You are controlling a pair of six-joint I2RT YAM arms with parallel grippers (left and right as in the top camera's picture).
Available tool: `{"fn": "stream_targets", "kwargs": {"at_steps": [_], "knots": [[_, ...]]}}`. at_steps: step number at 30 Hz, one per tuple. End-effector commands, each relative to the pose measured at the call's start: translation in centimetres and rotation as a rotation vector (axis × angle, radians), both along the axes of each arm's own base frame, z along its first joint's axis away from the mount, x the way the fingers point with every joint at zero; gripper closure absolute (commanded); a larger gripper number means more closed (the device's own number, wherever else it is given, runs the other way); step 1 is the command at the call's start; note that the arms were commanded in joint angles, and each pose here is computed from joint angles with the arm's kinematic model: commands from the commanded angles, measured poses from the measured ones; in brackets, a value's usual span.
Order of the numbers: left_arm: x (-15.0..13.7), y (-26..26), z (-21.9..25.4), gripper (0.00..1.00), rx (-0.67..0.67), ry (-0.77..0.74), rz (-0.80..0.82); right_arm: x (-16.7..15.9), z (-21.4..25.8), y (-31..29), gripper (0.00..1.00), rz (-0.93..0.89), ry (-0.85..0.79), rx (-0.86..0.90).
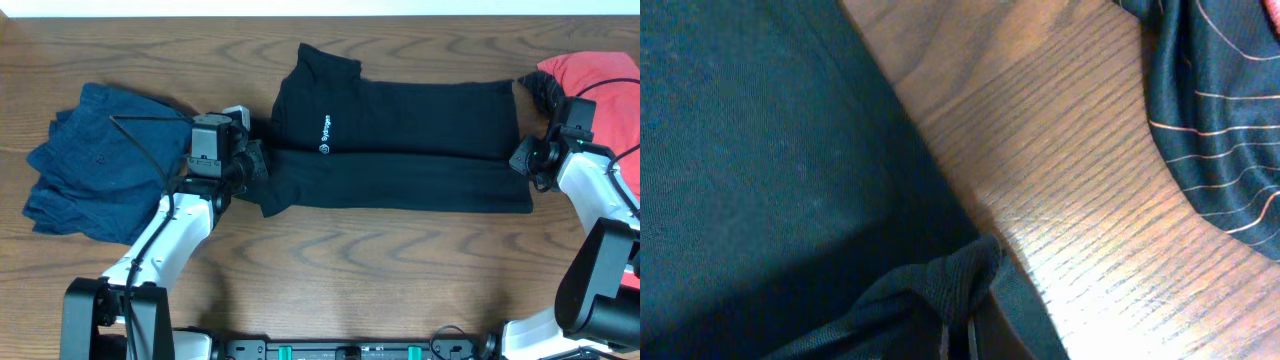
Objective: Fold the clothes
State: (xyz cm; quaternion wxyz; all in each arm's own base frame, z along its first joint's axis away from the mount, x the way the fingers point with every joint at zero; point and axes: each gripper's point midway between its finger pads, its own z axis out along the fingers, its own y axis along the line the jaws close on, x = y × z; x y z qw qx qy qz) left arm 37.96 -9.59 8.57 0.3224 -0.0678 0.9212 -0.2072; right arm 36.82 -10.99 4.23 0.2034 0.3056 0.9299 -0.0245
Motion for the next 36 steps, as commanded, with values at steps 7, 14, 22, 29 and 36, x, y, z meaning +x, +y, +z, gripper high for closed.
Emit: {"fn": "stream_targets", "kwargs": {"at_steps": [7, 14, 22, 29, 36], "knots": [[0.3, 0.9, -0.1, 0.18, 0.026, 0.001, 0.033, -0.4, -0.2, -0.6, 0.59, -0.017, 0.026, -0.034], [0.1, 1.9, -0.5, 0.18, 0.033, 0.023, 0.054, -0.8, 1.1, -0.4, 0.54, -0.010, 0.018, -0.039], [-2.4, 3.1, -2.5, 0.23, 0.054, 0.161, 0.077, -2.2, 2.4, 0.2, 0.65, -0.003, 0.035, -0.019], [-3.3, 4.0, -3.5, 0.55, 0.100, 0.206, 0.106, -3.6, 0.0, 1.0, 0.85, 0.007, 0.102, 0.022], [-3.7, 4.0, -5.2, 0.68, 0.106, 0.252, 0.105, -4.6, -2.9, 2.0, 0.89, 0.020, 0.126, 0.065]]}}
